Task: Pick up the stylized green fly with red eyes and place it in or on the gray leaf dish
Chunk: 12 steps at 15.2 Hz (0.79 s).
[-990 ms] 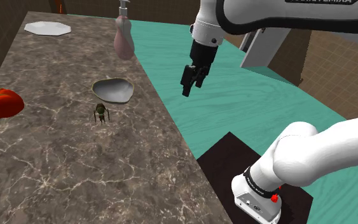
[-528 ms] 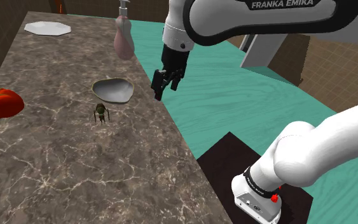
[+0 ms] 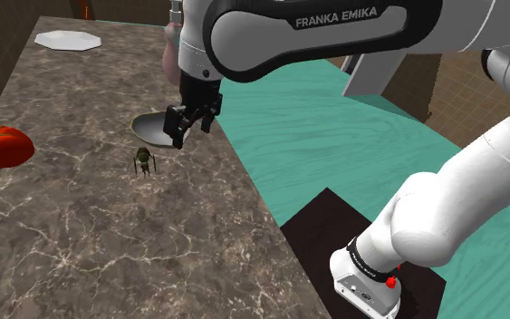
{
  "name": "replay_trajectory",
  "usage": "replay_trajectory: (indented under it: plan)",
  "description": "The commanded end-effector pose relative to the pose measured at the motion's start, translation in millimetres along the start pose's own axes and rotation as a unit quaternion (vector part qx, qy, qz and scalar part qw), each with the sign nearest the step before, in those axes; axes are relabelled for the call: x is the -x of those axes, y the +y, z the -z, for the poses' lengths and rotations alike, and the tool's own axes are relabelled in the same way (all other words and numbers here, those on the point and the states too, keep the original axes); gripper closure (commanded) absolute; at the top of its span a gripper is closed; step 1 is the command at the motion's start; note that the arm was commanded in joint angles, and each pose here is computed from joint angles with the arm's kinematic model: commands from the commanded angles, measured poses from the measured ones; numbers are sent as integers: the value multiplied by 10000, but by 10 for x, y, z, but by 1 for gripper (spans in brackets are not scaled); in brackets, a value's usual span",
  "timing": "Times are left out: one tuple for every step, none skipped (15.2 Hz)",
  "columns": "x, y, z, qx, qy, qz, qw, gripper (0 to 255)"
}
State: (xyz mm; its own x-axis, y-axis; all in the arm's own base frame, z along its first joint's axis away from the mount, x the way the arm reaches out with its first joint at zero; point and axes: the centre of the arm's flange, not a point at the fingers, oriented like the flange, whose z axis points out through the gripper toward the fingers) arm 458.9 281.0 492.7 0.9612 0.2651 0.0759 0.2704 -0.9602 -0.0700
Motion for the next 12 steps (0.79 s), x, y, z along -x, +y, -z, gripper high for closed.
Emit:
replay_trajectory:
  plan:
    - [-143,-217,-77,-3,84,43,10000,0]
    - [-222,-307,-109,-2,125,65,9999,0]
    - [-301,-397,-140,0,166,87,9998,0]
    - [-380,-488,-171,2,207,110,9997,0]
    - [-459,-579,-201,3,247,132,9996,0]
    - [-537,-670,-230,5,288,154,9995,0]
    - [-582,-722,-246,6,312,167,9994,0]
    - [-585,-722,-299,6,312,167,9994,0]
    - [-589,-722,-352,6,312,167,9994,0]
    - [-592,-722,-405,6,312,167,9994,0]
    - [-595,-722,-457,6,312,167,9994,0]
    - [-599,-722,-510,6,312,167,9994,0]
